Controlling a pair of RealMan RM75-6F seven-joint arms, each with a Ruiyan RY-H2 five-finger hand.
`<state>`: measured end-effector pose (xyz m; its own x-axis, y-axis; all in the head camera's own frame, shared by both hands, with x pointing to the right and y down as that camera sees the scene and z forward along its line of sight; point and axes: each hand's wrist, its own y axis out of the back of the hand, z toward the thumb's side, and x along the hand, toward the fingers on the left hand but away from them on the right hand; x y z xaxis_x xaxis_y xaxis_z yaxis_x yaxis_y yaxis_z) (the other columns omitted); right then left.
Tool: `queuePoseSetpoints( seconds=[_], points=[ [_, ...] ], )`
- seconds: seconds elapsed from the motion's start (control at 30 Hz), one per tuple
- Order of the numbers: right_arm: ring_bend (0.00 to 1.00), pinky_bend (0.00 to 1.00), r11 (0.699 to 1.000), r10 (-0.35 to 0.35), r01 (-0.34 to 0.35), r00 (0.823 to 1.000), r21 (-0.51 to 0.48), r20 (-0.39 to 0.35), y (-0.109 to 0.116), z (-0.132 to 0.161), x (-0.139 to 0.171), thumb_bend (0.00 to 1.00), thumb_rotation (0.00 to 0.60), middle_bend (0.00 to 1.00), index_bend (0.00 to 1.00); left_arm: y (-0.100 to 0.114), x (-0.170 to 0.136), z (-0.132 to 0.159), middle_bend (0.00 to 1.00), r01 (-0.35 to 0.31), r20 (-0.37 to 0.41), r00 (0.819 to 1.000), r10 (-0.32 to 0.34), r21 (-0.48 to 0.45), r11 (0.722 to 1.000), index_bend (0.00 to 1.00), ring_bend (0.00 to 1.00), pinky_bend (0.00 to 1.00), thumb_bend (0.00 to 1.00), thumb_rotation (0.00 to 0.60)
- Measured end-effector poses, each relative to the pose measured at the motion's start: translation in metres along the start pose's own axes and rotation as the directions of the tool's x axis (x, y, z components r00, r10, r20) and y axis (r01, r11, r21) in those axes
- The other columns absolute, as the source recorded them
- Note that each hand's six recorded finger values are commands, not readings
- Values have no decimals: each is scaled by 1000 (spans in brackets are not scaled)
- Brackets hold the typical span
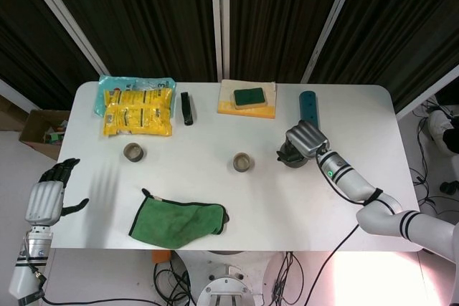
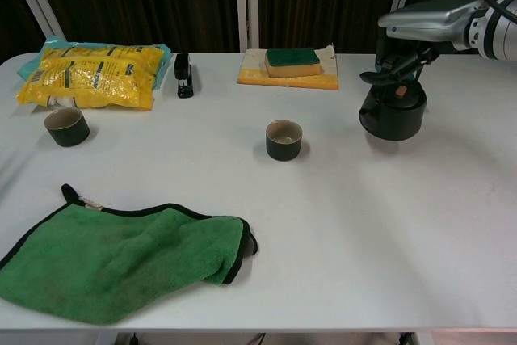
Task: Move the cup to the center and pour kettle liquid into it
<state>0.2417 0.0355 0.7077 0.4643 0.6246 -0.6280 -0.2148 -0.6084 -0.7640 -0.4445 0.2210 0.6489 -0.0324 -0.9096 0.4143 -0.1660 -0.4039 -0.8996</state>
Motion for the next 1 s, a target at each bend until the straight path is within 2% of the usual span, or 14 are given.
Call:
queuePoseSetpoints(
  seconds=[0.17, 0.47, 0.53, 0.6, 1.0],
  points=[
    [953, 441, 1000, -2, 3, 1000, 3, -8, 3, 2, 1, 460, 265, 1000, 1000, -2, 0, 0, 127, 5, 0, 1000, -5, -1, 1000, 158, 149, 253, 131, 600],
    [944, 446, 1000, 3, -3, 1000, 8, -13, 6, 3, 5, 502, 415, 1000, 1000, -1, 0, 1, 127, 1, 4, 1000, -1, -1, 1000, 159, 149, 253, 131, 600],
    [943, 446, 1000, 4, -4, 1000, 6, -14, 6, 3, 6, 544, 473, 1000, 1000, -1, 0, 1, 127, 1, 4, 1000, -1, -1, 1000, 159, 149, 253, 131, 600],
    [943, 446, 1000, 2, -2, 1000, 4, -15, 6, 3, 6, 585, 501, 1000, 1000, -1, 0, 1, 127, 1, 4, 1000, -1, 0, 1000, 159, 149, 253, 131, 600],
    [943, 448, 1000, 3, -3, 1000, -4, -8, 6, -1, 8, 614, 513, 1000, 1000, 0, 1, 3, 127, 1, 8, 1000, -1, 2, 1000, 159, 149, 253, 131, 600]
  ],
)
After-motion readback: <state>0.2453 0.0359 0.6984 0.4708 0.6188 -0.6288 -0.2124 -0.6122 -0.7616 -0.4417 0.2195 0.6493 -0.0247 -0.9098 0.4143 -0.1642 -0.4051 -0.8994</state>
